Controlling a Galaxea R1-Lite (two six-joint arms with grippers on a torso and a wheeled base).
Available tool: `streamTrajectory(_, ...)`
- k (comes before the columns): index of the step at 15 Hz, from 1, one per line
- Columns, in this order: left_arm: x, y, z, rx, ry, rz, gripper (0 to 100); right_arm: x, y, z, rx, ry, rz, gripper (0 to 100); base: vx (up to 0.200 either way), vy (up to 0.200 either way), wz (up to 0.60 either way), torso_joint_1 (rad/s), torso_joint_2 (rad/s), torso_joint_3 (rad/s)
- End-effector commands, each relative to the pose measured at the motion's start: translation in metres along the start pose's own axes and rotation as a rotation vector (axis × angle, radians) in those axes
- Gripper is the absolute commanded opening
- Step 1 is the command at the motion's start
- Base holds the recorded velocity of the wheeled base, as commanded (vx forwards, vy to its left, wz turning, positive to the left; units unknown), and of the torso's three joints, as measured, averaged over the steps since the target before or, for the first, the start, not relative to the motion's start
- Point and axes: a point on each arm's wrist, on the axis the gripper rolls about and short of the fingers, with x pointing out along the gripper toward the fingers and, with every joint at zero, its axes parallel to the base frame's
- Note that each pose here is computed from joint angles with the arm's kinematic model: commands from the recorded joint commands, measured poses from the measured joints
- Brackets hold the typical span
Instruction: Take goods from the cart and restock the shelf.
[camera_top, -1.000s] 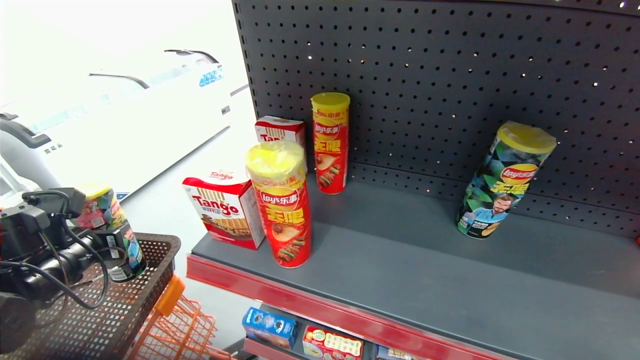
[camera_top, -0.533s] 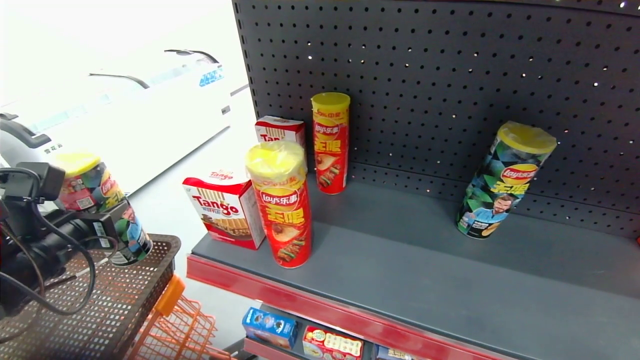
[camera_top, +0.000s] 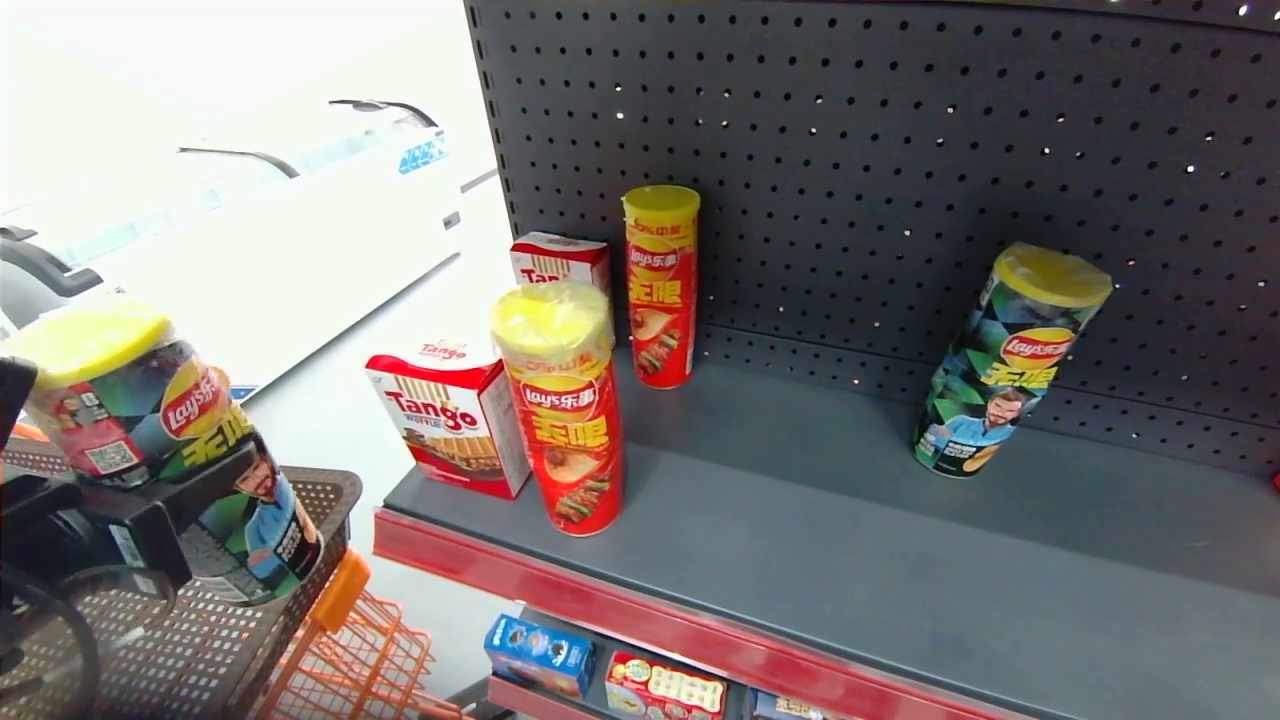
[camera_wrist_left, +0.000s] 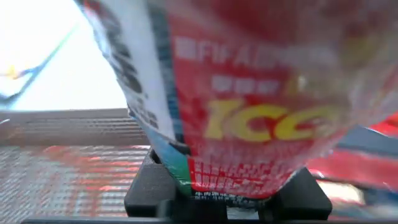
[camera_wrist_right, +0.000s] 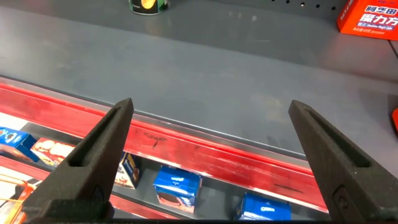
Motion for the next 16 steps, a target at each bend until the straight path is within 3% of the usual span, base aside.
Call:
streamTrajectory(1,-0.025,-0.013,0.009,0.013,-0.098,-0.102,0,0.0,0.0,0.0,0.0,0.0,0.0,100,0.0,0.0,0.0,0.0,0.0,0.0)
streamTrajectory(6,-0.029,-0.033,0.011,-0.002,-0.111,-0.276,0,0.0,0.0,0.0,0.0,0.0,0.0,100,0.0,0.0,0.0,0.0,0.0,0.0)
streamTrajectory(10,-0.03,-0.039,0.011,-0.004,-0.115,-0.348,0,0.0,0.0,0.0,0.0,0.0,0.0,100,0.0,0.0,0.0,0.0,0.0,0.0)
streamTrajectory(15,-0.033,-0.05,0.014,0.01,-0.123,-0.598,0,0.0,0.0,0.0,0.0,0.0,0.0,100,0.0,0.0,0.0,0.0,0.0,0.0)
streamTrajectory(16,-0.033,-0.05,0.014,0.01,-0.123,-0.602,0,0.0,0.0,0.0,0.0,0.001,0.0,100,0.0,0.0,0.0,0.0,0.0,0.0)
